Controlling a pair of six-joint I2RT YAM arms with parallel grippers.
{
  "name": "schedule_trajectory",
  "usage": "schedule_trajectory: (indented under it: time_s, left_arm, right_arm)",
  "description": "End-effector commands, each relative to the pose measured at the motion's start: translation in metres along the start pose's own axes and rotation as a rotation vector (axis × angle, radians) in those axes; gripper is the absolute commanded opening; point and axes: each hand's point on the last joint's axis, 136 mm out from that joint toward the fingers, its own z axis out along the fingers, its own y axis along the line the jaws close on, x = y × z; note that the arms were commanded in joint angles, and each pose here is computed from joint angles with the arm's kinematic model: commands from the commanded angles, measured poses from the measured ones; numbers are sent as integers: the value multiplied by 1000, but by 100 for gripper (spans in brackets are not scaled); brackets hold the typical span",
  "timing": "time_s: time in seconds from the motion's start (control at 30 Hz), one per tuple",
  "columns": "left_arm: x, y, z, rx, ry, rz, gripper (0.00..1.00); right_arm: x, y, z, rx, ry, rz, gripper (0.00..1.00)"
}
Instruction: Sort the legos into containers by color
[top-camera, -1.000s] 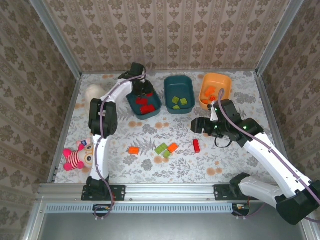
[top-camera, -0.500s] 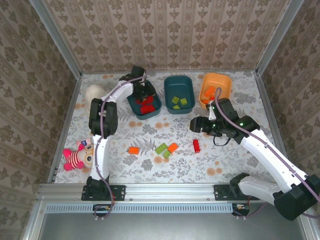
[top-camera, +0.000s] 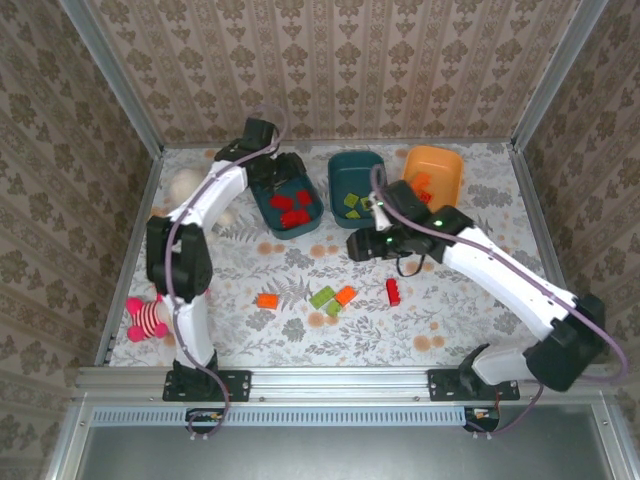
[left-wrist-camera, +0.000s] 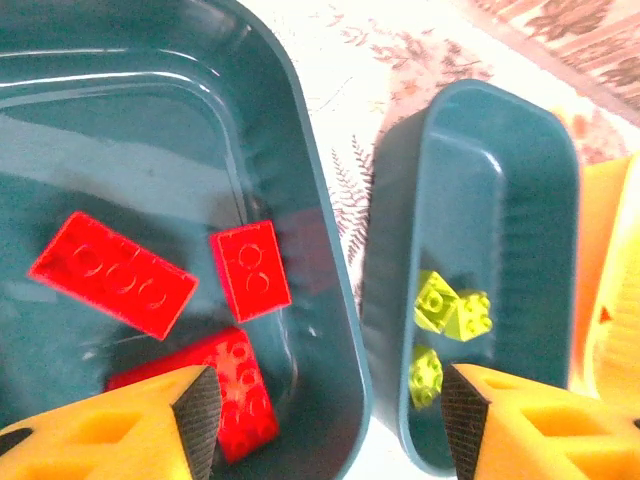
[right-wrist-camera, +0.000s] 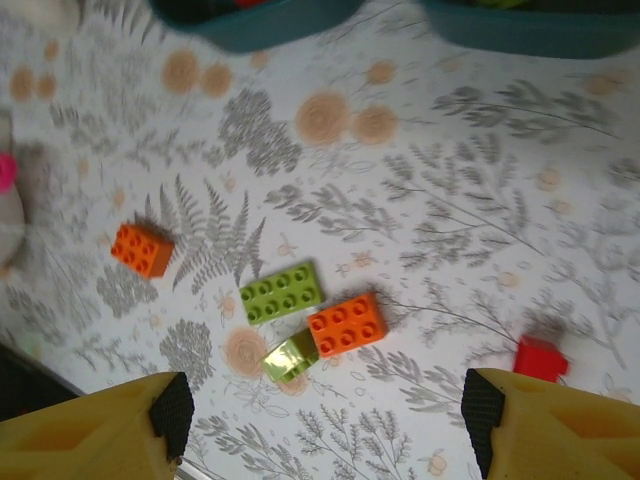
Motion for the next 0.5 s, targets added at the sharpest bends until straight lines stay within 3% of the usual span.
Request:
schedule_trajectory:
  time_s: [0.0,0.2,0.47]
  left_arm:
    - [6,8,-44,-34,-79,-9,67]
    - [62,66,-107,-134,-142,-92,75]
    - [141,122,-187,-161,-224,-151,88]
  right_arm:
    - [16,14,24,77,107,-167,75]
    - [47,38,82,187,304,-314,82]
    - [68,44,137,268,462,-336,97]
